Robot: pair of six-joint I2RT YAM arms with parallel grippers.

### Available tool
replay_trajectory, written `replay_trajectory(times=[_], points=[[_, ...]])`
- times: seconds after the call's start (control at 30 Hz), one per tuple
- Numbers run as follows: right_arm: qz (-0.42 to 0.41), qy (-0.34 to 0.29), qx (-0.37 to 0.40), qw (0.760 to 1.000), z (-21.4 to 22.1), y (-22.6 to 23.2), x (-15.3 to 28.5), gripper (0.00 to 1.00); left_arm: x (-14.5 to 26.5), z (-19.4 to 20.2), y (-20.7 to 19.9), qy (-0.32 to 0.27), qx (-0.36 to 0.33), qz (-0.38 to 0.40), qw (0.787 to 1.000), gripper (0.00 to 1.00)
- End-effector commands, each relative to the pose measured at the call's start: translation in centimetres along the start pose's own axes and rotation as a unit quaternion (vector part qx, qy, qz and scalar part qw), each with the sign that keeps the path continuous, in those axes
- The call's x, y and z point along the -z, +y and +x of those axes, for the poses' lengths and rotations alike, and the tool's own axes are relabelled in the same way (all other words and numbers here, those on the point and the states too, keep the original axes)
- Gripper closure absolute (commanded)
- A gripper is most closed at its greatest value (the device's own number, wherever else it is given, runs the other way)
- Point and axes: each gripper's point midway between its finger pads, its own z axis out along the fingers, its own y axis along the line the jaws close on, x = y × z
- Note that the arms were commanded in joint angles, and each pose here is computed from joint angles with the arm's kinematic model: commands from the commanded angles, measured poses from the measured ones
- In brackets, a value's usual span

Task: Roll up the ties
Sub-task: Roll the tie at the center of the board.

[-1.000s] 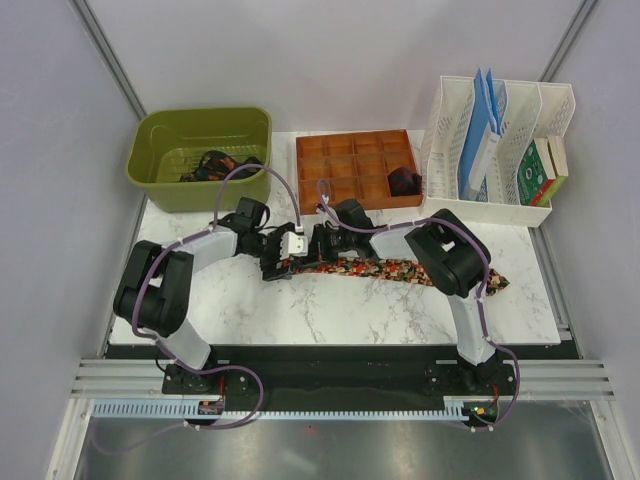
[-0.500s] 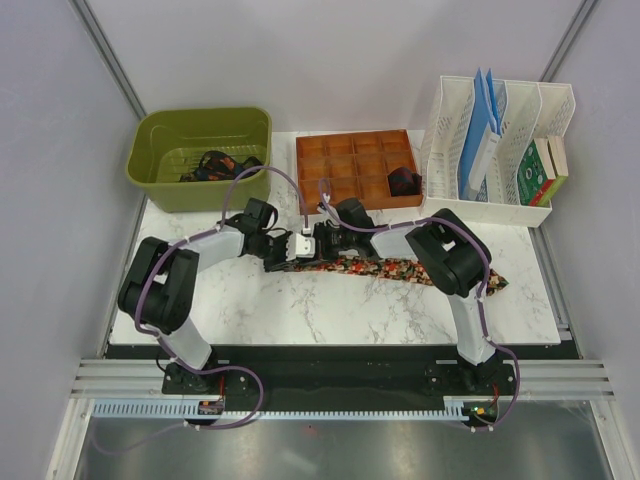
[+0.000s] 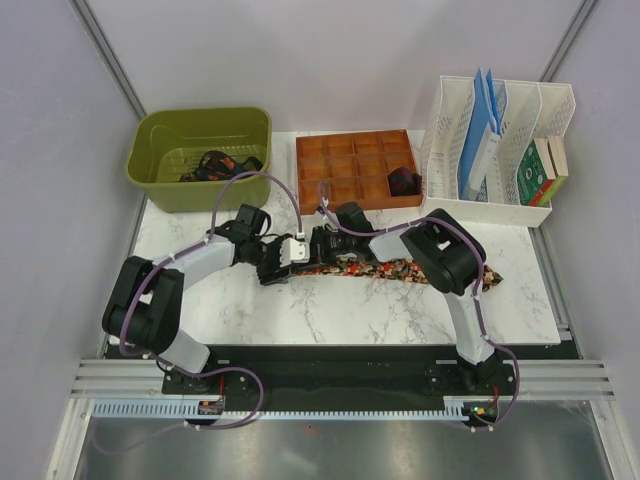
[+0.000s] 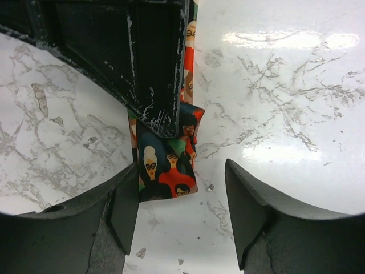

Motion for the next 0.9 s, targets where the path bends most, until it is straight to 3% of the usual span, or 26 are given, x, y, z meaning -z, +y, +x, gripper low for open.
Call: replay_trajectory(times=[0.0, 0.23, 0.27, 0.37, 0.43, 0.6, 0.87], points=[[-0.002, -0.007, -0.004, 1.0, 0.1, -1.4, -0.1, 1.0, 0.2, 0.3, 0.8, 0.002, 0.021, -0.012, 1.0, 0.33], [0.003, -0.01, -0.015, 1.0, 0.1, -2.4, 0.3, 1.0, -0.3, 1.1, 1.9, 0.015, 0.003, -0.019, 1.0, 0.34], [0.002, -0.008, -0.016, 1.0, 0.2, -2.5, 0.2, 1.0, -0.3, 1.0, 1.9, 0.013, 0.003, -0.018, 1.0, 0.37], [0.003, -0.01, -0.022, 1.0, 0.2, -2.7, 0.1, 1.0, -0.1, 0.2, 2.7, 0.005, 0.006, -0.025, 1.0, 0.59], [0.004, -0.011, -0.025, 1.0, 0.2, -2.8, 0.1, 1.0, 0.4, -0.9, 3.5, -0.007, 0.003, -0.036, 0.999, 0.62], [0.0, -0.017, -0.029, 0.999, -0.1, -2.6, 0.0, 1.0, 0.9, -3.6, 3.3, -0.049, 0.02, -0.016, 0.998, 0.63], [-0.003, -0.022, -0.036, 0.999, -0.4, -2.5, -0.2, 0.99, -1.1, -5.0, 2.9, -0.06, 0.04, 0.031, 0.997, 0.63]])
